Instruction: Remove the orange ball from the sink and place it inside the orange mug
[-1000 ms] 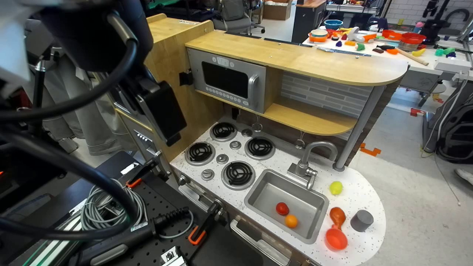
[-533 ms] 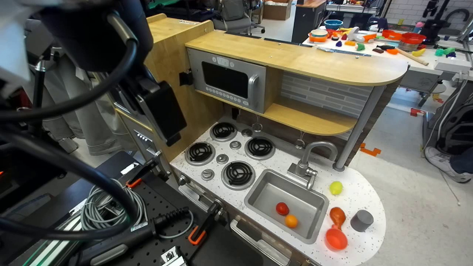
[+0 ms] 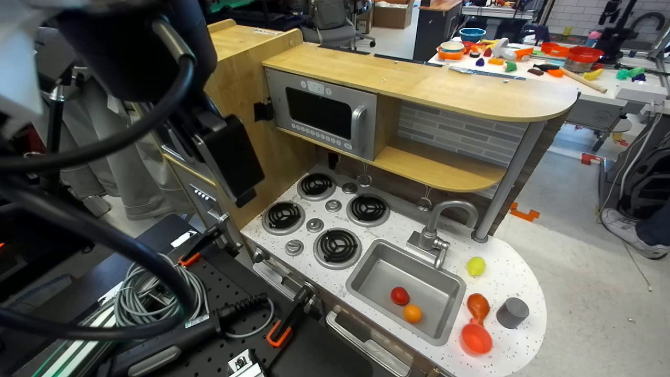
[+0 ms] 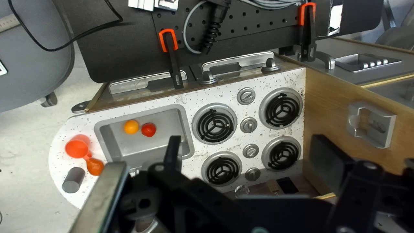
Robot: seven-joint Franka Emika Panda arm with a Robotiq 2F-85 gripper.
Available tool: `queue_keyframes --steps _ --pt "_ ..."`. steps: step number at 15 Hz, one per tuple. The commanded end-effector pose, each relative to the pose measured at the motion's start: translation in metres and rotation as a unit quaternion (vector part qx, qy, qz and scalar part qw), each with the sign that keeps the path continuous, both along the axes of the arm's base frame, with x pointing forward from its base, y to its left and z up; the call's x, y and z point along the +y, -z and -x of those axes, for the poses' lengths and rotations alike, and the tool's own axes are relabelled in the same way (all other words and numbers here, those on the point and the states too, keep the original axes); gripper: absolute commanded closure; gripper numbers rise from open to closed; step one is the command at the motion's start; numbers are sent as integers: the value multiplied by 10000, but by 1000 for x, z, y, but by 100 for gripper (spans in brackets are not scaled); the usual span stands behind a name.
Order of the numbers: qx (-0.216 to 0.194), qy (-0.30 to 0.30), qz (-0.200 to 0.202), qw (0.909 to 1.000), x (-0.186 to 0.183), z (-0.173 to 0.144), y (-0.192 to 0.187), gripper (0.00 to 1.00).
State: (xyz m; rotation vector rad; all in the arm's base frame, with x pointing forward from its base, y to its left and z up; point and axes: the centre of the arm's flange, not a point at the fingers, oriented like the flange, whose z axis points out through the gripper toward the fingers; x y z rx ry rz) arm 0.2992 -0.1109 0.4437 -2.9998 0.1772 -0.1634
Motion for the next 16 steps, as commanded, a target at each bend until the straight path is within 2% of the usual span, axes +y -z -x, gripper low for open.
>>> queue_keyframes --steps 1,12,15,16 --pt "0 0 0 10000 0 0 0 0" --pt "-5 20 12 10000 0 0 0 0" --pt "-14 16 124 9999 -1 0 1 0" --pt "-139 30 208 9997 -1 -2 1 0"
